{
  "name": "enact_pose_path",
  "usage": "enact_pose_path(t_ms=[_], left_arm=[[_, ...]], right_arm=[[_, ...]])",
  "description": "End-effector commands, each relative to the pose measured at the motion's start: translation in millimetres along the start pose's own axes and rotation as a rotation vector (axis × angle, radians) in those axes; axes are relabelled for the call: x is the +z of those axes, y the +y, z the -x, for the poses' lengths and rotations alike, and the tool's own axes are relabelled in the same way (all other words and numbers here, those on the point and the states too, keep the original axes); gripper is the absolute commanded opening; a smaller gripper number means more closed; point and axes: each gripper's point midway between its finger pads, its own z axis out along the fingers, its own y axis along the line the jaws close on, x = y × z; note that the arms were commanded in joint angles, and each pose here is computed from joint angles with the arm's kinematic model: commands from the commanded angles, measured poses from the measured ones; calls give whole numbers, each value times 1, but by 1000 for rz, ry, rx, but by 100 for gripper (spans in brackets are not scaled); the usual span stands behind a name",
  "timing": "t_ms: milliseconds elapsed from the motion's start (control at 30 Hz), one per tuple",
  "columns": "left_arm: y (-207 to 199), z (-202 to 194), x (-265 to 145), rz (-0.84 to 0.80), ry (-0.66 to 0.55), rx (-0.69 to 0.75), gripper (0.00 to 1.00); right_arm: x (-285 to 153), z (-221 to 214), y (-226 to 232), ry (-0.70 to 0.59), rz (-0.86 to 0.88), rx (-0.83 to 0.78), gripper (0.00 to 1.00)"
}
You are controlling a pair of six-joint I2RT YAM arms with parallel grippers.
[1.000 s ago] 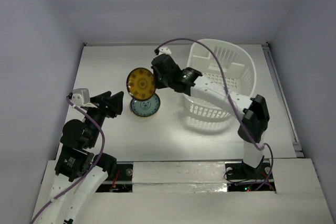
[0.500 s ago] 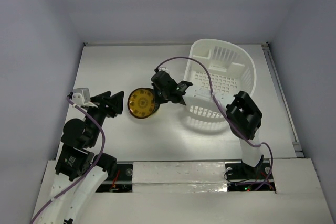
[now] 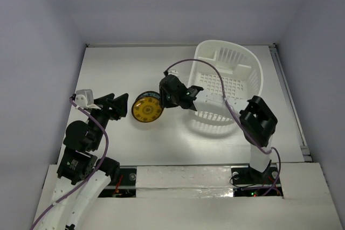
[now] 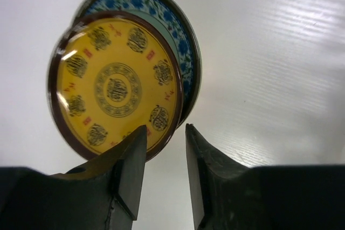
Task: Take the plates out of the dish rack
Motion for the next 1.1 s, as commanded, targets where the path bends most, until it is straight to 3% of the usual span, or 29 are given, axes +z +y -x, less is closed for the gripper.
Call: enact_pose_path(t_ms=[0, 167, 200, 233, 300, 400, 467, 500, 600, 667, 767, 900, 1067], left_arm=[[-6, 9, 3, -21, -29, -9, 59], [-4, 8, 4, -14, -27, -5, 60], [-4, 8, 4, -12, -26, -5, 60], [-4, 8, 4, -12, -26, -5, 60], [-3, 8, 5, -8, -25, -6, 59], [-3, 7, 6, -5, -22, -4, 57], [-3, 7, 7, -5, -22, -5, 46], [-3, 6, 7, -4, -20, -2, 32], [1, 7, 9, 15, -21, -3, 8], [5, 8, 9, 36, -26, -3, 5], [7, 10, 8, 49, -35, -5, 5], [7, 14, 5, 47, -52, -8, 22], [5, 15, 3, 36, -57, -11, 36]], right_arm=[[-43, 59, 28, -178, 77, 20, 42], [-73, 75, 39, -240, 107, -4, 41], [-80, 75, 43, -249, 117, -11, 37], [-86, 79, 43, -265, 120, -9, 18], [-106, 83, 46, -301, 155, -19, 0], [-122, 76, 54, -311, 242, -49, 0], [-117, 61, 61, -258, 291, -76, 0], [-109, 43, 72, -213, 308, -112, 0], [-78, -2, 97, -97, 304, -215, 0], [-62, -26, 110, -43, 296, -267, 0], [-38, -55, 134, 15, 317, -309, 0], [-20, -73, 151, 47, 352, -307, 0], [3, -83, 143, 61, 293, -313, 0]])
